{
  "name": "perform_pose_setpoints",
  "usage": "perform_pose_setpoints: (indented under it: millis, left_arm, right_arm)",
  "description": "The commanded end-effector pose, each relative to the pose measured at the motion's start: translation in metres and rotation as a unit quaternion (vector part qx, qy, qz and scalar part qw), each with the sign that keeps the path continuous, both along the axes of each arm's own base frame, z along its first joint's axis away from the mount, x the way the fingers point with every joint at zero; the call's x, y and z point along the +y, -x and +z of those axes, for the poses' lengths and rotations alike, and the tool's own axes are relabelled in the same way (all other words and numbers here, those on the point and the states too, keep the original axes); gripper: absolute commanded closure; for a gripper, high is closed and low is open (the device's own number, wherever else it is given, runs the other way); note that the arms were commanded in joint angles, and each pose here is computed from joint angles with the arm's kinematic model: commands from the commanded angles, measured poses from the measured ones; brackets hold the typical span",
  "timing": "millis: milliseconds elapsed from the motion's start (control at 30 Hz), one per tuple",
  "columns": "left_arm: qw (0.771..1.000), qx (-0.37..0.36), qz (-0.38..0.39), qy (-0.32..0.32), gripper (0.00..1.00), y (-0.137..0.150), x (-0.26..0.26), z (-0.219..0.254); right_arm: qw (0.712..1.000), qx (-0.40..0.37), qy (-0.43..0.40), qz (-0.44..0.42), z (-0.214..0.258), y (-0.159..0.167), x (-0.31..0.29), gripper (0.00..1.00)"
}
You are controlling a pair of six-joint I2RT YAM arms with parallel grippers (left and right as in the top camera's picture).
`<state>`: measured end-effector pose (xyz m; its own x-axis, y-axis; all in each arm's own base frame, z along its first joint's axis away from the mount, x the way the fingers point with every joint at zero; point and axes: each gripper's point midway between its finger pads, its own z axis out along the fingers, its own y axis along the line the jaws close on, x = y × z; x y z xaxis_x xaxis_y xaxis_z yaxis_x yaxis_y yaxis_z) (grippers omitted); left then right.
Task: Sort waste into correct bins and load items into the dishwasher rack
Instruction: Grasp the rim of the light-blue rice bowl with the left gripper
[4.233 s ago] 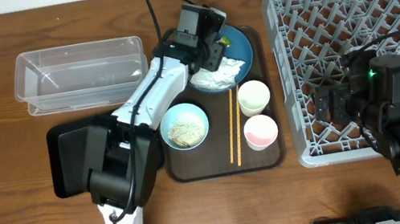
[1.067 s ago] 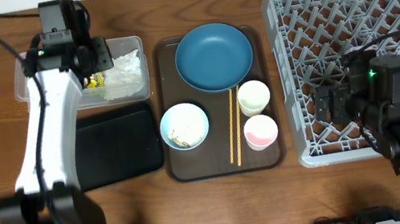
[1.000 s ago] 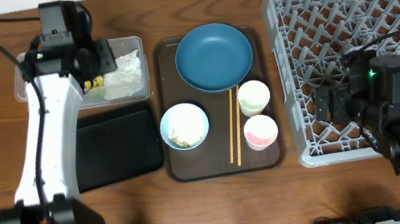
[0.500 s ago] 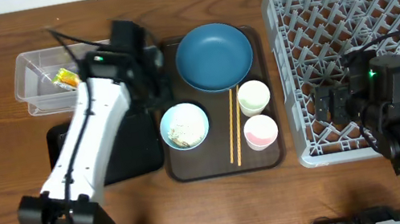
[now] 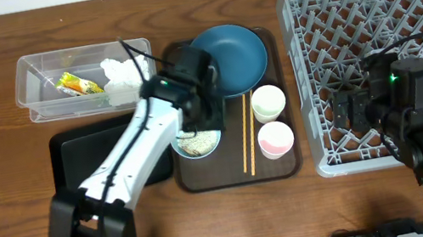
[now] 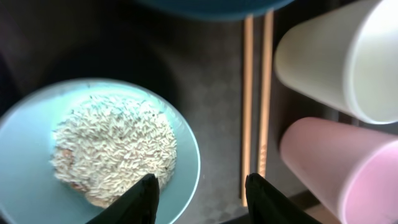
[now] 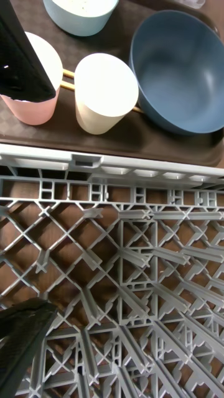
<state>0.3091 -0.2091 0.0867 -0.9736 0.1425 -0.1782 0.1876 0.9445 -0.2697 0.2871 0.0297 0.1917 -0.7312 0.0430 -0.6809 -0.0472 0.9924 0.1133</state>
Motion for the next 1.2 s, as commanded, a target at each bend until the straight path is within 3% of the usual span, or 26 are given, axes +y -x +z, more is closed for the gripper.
perform_pose_setpoints:
  millis: [0,267,600,1167]
  left_arm:
    - [0.999,0.000,0.014,-0.042,0.52,0.002,0.005,-0.020]
    - [0.998,0.025,-0.004,-0.061,0.52,0.008,-0.005,-0.051]
    - [0.996,0.046,-0.006,-0.074,0.79,0.013,-0.005,-0.068]
    - [0.994,0.066,0.002,-0.085,0.88,0.026,0.003,-0.081]
  right_arm:
    - [1.000,-0.012,0.002,0.000,0.010,-0.002,-0.003,0.01]
    - [1.000,-0.008,0.003,0.000,0.009,-0.001,-0.003,0.01]
    - [1.000,-0.006,0.003,0.000,0.008,0.000,-0.003,0.01]
    - [1.000,-0.003,0.003,0.000,0.007,0.001,-0.003,0.01]
